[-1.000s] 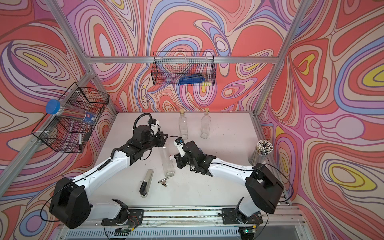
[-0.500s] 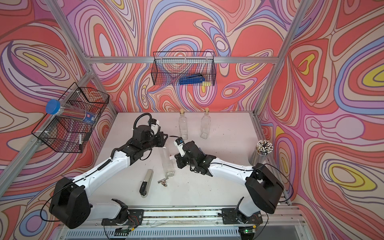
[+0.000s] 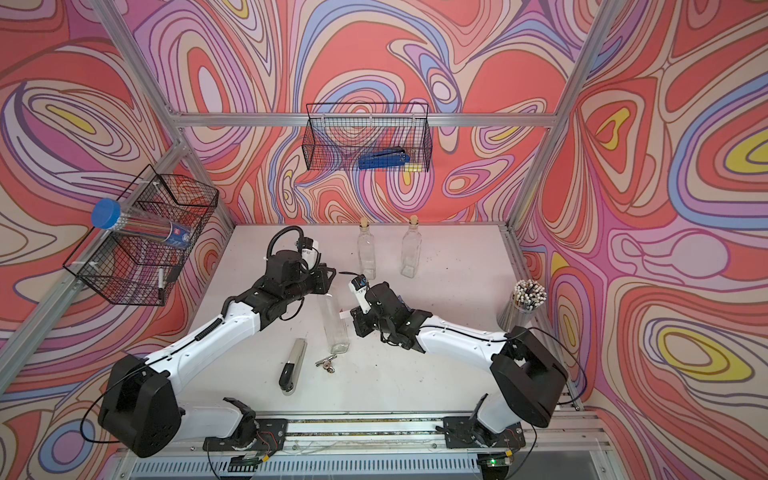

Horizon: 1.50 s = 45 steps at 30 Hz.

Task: Remove the label from the bottle
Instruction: Tear open the label from the bottle.

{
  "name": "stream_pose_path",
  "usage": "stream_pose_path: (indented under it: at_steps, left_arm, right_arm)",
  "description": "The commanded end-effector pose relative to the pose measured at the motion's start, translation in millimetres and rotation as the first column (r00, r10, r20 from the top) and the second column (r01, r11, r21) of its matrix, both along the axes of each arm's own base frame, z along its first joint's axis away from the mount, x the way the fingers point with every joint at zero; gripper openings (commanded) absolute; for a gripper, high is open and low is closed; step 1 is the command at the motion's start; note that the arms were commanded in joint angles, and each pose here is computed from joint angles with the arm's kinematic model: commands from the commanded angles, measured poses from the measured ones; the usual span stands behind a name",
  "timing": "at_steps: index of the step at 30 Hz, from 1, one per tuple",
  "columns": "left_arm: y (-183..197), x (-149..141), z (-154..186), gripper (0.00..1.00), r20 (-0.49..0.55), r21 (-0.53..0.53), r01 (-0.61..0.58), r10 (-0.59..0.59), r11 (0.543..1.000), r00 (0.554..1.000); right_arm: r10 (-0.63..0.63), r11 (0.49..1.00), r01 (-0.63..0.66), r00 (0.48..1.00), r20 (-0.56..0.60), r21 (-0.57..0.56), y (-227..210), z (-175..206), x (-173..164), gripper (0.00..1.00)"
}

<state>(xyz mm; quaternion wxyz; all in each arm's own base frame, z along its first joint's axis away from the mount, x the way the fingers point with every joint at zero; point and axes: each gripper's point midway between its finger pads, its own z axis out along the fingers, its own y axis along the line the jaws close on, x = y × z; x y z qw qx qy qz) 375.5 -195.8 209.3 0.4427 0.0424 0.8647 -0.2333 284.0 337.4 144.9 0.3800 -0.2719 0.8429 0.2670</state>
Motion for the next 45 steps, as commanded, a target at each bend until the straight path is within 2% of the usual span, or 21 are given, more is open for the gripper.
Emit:
stream_pose_path:
  at_steps: [1, 45]
  left_arm:
    - [6.7, -5.3, -5.6, 0.0, 0.012, 0.074, 0.016, -0.017, 0.997, 1.0]
    - [5.8, -7.4, -4.6, 0.0, 0.018, 0.067, 0.022, -0.023, 0.998, 1.0]
  right_arm:
    - [-0.047, 0.999, 0.047, 0.999, 0.023, -0.025, -12.8, 3.7, 5.8, 0.0]
    - [-0.064, 0.997, 0.065, 0.997, 0.034, -0.032, -17.8, 3.1, 6.9, 0.0]
